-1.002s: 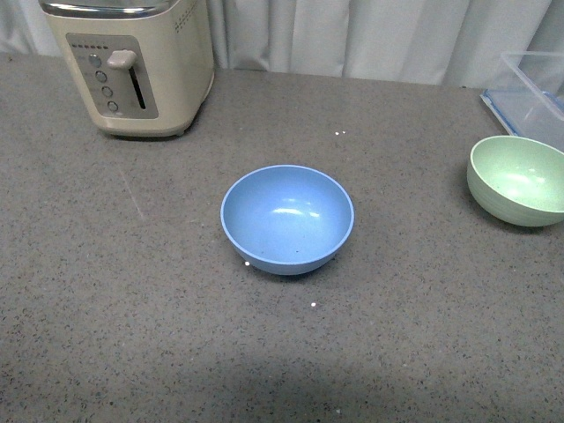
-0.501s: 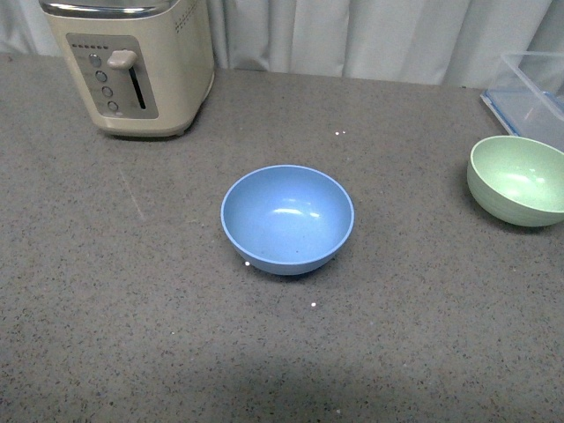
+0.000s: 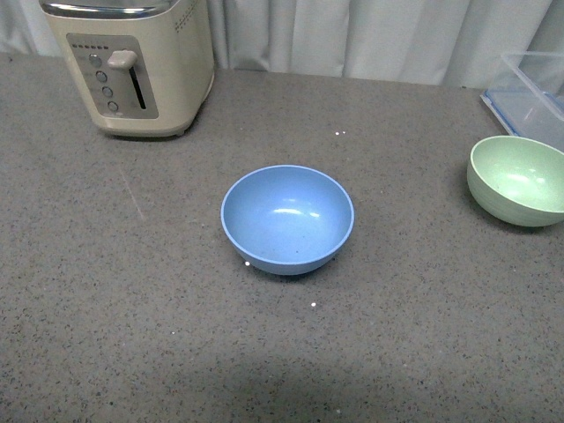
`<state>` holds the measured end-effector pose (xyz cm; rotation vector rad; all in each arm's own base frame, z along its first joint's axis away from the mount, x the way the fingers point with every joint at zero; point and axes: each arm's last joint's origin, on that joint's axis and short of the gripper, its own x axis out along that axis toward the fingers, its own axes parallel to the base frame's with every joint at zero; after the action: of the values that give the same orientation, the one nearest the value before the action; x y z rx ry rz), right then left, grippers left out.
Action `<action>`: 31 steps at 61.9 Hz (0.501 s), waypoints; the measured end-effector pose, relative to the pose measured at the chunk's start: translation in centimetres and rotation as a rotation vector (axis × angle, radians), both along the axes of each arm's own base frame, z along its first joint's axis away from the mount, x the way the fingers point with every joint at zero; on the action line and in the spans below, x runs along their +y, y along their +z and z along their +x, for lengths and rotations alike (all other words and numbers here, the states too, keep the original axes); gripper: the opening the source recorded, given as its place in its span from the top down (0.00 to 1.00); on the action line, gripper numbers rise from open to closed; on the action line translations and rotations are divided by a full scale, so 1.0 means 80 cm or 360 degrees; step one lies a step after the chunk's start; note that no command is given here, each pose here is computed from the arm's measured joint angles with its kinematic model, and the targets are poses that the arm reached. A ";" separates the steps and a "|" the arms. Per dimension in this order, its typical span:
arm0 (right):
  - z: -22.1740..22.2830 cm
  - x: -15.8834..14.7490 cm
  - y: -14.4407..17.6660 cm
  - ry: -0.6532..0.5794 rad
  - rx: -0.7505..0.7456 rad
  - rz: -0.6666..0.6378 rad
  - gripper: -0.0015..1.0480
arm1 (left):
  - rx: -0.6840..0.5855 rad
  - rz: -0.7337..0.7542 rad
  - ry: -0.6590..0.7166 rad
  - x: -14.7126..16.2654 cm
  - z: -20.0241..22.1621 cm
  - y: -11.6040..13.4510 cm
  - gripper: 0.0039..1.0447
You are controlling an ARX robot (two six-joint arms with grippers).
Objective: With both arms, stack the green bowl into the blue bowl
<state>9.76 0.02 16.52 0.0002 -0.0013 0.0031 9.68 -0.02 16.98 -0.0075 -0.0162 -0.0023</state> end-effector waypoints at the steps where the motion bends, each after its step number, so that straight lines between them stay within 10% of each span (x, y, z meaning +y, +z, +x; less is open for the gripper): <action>1: 0.000 0.000 0.000 0.0000 0.0000 0.0000 0.09 | 0.0000 -0.0001 0.0001 0.000 0.000 0.000 0.80; 10: 0.009 -0.002 0.001 -0.0285 0.0471 0.0030 0.09 | -0.0001 0.0000 0.0001 0.000 0.000 0.000 0.56; 24: 0.096 -0.028 0.030 -0.0230 0.0326 -0.0131 0.09 | 0.0000 0.0000 0.0002 0.000 0.000 0.000 0.10; 31: 0.148 -0.045 0.033 -0.0136 0.0375 -0.0156 0.09 | 0.0000 0.0002 0.0001 0.000 0.000 0.000 0.06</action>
<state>21.58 -3.55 19.19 -0.0976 0.2343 -0.0822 9.67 -0.02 16.97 -0.0059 -0.0162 -0.0016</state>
